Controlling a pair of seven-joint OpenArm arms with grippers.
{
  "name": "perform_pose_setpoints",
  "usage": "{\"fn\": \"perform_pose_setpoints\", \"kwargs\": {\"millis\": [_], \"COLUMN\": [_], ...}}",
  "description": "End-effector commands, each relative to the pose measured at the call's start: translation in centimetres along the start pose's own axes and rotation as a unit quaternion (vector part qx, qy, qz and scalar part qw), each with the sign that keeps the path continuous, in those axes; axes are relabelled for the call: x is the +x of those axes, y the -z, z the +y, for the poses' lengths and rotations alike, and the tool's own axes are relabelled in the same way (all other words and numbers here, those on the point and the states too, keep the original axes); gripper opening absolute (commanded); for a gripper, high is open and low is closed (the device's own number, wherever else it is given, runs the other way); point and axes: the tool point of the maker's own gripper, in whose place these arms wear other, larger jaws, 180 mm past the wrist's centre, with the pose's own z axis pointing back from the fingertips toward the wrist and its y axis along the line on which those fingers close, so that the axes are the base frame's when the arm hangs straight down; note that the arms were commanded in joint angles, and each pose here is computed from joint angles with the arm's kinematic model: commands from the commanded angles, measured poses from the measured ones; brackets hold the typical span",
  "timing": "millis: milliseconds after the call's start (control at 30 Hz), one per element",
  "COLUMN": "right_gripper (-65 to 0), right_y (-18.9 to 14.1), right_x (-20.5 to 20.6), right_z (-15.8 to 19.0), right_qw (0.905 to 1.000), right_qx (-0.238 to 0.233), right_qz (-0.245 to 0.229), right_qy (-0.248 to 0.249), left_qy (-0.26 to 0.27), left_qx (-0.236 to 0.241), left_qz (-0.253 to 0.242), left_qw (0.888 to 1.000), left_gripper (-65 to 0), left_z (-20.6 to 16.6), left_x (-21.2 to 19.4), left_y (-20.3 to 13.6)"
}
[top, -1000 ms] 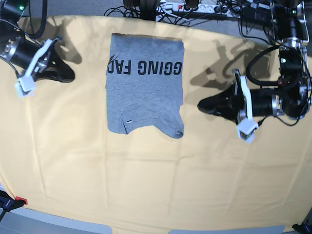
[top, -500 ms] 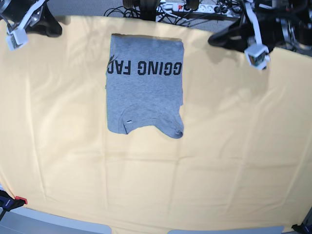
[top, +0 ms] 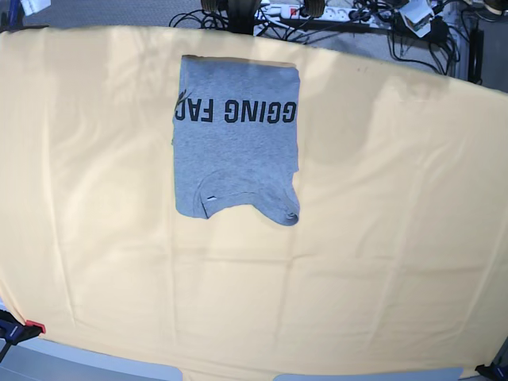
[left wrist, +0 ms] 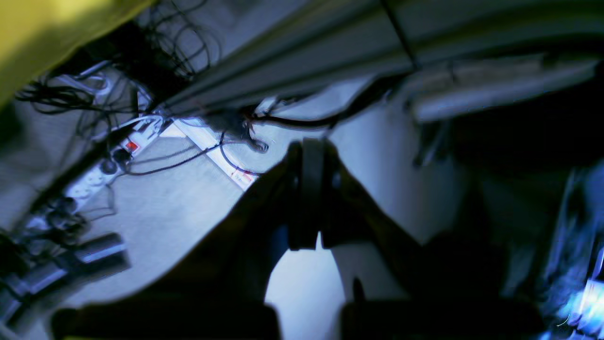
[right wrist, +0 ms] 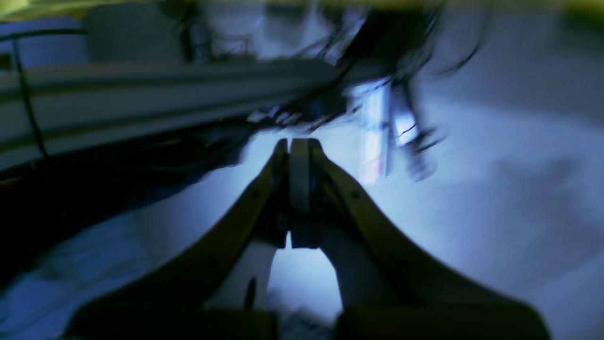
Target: Layout the t-shirt on the table in an organized manner, then fold the t-shirt properly
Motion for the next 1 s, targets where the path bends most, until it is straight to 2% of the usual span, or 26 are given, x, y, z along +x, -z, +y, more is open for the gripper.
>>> {"fn": "perform_pose_setpoints", "kwargs": {"millis": [0, 100, 133, 233, 433, 567, 733, 833, 967], "right_gripper": [-65.0, -65.0, -65.0, -65.0, -65.0, -65.0, -65.0, -65.0, -65.0], "right_y": [0.5, 3.7, 4.8, 7.7, 13.3, 16.2, 19.5, 21.2, 23.4], "right_x": [-0.6, -2.7, -3.9, -6.9, -8.6, -9.5, -10.5, -10.6, -9.1], "right_z": [-0.1, -0.5, -1.0, -2.5, -5.5, -7.6, -9.3, -9.9, -12.2], "right_qw": [0.9997, 0.9944, 0.9924, 0.9854, 0.9824, 0.9840, 0.9859, 0.9863, 0.9828], "right_qx": [0.017, 0.069, 0.070, 0.062, 0.023, -0.009, -0.037, -0.044, -0.108], "right_qz": [0.004, 0.025, 0.048, 0.117, 0.155, 0.160, 0.162, 0.156, 0.135], "right_qy": [0.015, 0.075, 0.088, 0.107, 0.102, 0.077, 0.016, -0.033, -0.065], "left_qy": [-0.020, -0.094, -0.117, -0.174, -0.233, -0.248, -0.234, -0.213, -0.185], "left_qx": [-0.005, -0.022, -0.030, -0.050, -0.035, -0.007, 0.067, 0.099, 0.132], "left_qz": [0.013, 0.041, 0.049, 0.074, 0.108, 0.124, 0.110, 0.097, 0.053], "left_qw": [1.000, 0.995, 0.992, 0.981, 0.966, 0.961, 0.964, 0.967, 0.972], "left_gripper": [-65.0, -65.0, -65.0, -65.0, -65.0, -65.0, -65.0, -65.0, -65.0], "left_z": [0.4, 2.4, 3.0, 4.5, 8.7, 11.1, 15.0, 16.9, 19.5], "left_x": [-1.2, -4.7, -5.8, -8.6, -12.0, -13.9, -16.0, -16.7, -15.0], "left_y": [0.3, 2.2, 2.9, 5.1, 9.1, 11.7, 14.8, 16.5, 18.8]}}
